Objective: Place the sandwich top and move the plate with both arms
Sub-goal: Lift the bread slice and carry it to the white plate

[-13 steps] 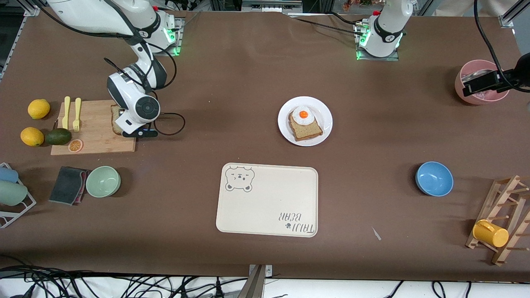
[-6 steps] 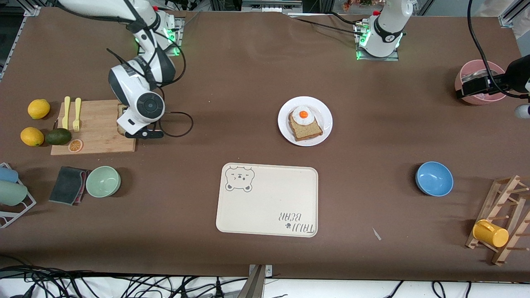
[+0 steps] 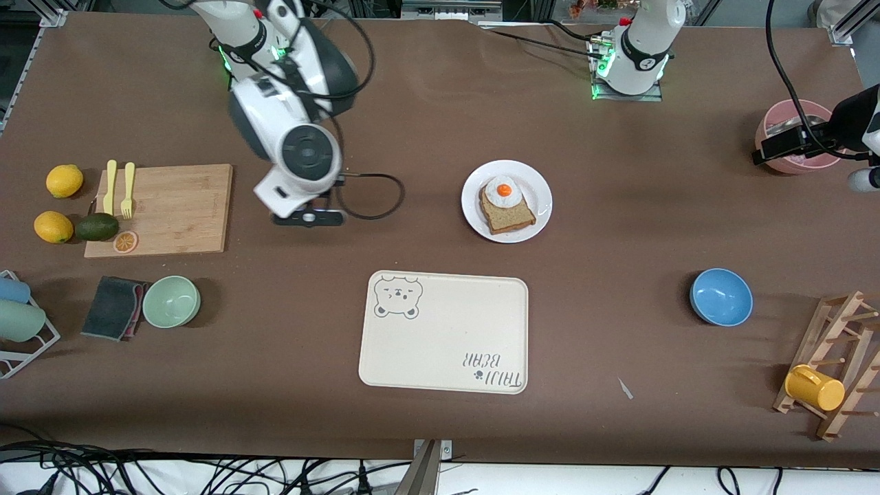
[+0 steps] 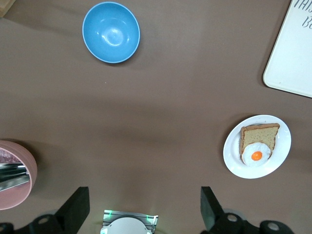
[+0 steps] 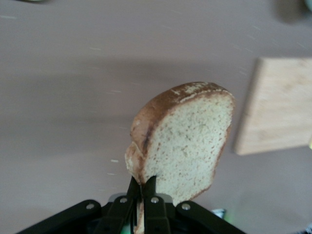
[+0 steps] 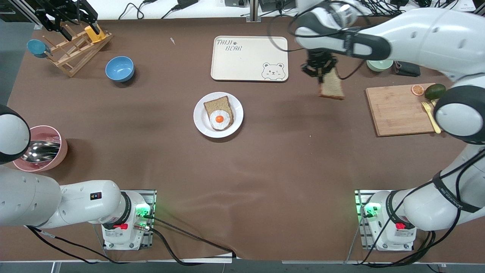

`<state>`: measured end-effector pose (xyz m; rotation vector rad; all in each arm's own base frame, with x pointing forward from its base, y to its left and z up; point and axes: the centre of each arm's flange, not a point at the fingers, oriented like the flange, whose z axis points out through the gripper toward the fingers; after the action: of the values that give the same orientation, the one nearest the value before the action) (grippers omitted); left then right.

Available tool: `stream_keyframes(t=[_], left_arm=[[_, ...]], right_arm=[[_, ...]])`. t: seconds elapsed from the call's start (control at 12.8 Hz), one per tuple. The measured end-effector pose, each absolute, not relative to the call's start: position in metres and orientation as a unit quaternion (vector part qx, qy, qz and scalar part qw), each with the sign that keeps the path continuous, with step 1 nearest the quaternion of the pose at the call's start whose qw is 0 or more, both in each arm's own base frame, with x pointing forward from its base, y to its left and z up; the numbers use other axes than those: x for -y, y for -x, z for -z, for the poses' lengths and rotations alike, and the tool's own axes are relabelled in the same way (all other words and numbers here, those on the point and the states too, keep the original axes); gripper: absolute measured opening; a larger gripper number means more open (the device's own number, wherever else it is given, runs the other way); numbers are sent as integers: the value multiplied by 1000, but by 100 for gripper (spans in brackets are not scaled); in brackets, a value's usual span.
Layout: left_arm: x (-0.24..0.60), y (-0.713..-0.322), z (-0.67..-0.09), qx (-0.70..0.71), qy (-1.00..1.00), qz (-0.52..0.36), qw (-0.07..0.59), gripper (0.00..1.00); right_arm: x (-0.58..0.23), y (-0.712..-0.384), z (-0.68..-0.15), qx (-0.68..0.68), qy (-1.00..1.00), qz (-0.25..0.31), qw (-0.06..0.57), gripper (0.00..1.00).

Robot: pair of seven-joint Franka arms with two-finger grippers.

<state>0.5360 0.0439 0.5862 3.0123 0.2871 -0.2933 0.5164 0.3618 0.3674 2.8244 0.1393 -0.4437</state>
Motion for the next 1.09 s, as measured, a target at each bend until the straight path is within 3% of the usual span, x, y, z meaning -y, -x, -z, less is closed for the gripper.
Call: stream_keyframes(t=[0.39, 0.7, 1.09], left_arm=[[-42, -536, -590, -93, -990, 90, 50, 100], [-25, -536, -593, -76, -992, 88, 40, 100], [-22, -536, -593, -73, -993, 88, 40, 100]], right_arm=[[-521, -488, -359, -171, -984, 28, 35, 7], [-571, -457, -372, -269, -963, -9, -3, 7], [-643, -414, -345, -200, -977, -50, -54, 7]])
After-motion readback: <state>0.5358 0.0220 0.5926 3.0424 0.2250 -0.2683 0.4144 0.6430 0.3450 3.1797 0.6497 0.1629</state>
